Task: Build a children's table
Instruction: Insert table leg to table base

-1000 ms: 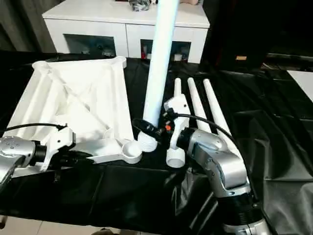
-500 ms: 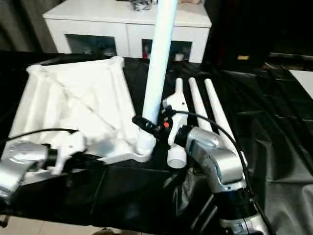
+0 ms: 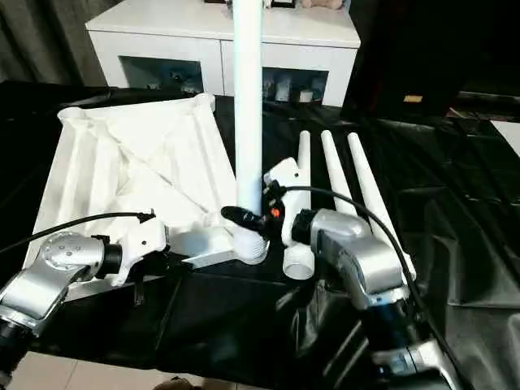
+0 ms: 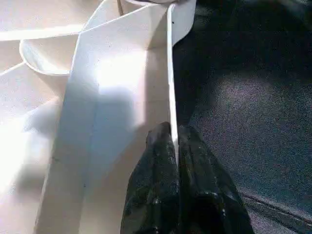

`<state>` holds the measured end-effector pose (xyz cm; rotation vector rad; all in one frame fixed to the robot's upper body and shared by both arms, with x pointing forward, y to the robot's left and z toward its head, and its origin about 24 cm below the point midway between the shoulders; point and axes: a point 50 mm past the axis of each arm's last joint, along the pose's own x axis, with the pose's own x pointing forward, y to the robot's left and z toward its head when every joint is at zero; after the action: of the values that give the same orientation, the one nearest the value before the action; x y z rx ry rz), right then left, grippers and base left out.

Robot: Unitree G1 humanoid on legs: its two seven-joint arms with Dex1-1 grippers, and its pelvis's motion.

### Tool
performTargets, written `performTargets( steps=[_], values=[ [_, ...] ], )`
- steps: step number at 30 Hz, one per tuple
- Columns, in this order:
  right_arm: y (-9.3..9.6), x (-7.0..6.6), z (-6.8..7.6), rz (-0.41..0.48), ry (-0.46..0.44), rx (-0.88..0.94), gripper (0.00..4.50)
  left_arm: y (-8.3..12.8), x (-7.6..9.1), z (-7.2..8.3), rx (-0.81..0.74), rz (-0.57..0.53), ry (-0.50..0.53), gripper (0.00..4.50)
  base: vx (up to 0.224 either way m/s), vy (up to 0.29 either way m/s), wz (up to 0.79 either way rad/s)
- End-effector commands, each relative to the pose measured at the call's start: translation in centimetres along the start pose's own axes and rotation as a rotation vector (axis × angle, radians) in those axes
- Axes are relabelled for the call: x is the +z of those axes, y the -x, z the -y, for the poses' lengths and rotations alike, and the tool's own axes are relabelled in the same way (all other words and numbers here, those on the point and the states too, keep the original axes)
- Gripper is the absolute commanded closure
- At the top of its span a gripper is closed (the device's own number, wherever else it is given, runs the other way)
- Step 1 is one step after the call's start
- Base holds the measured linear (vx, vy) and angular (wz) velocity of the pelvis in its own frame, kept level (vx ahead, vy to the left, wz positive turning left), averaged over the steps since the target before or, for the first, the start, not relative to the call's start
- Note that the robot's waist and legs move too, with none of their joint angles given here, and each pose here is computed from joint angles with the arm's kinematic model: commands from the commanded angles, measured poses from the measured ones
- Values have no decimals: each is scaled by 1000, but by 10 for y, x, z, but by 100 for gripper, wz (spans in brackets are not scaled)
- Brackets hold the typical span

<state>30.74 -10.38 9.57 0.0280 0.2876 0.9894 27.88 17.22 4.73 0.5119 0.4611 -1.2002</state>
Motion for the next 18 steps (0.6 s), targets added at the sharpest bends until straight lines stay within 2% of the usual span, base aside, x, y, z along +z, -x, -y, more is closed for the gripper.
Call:
performTargets(
  steps=[1,9,16,18],
  values=[
    [-5,1,4,-9,12,0,266,-4,0,4,-17,14,2,450,0,0,0],
    [-14,-11,12,-24,-42,-3,266,-3,0,3,-10,14,3,450,0,0,0],
    [-12,-20,10,15,-111,4,266,-1,-1,4,5,19,16,450,0,0,0],
    [-8,-30,9,45,-169,-1,266,-1,-1,3,16,30,22,450,0,0,0]
  ],
)
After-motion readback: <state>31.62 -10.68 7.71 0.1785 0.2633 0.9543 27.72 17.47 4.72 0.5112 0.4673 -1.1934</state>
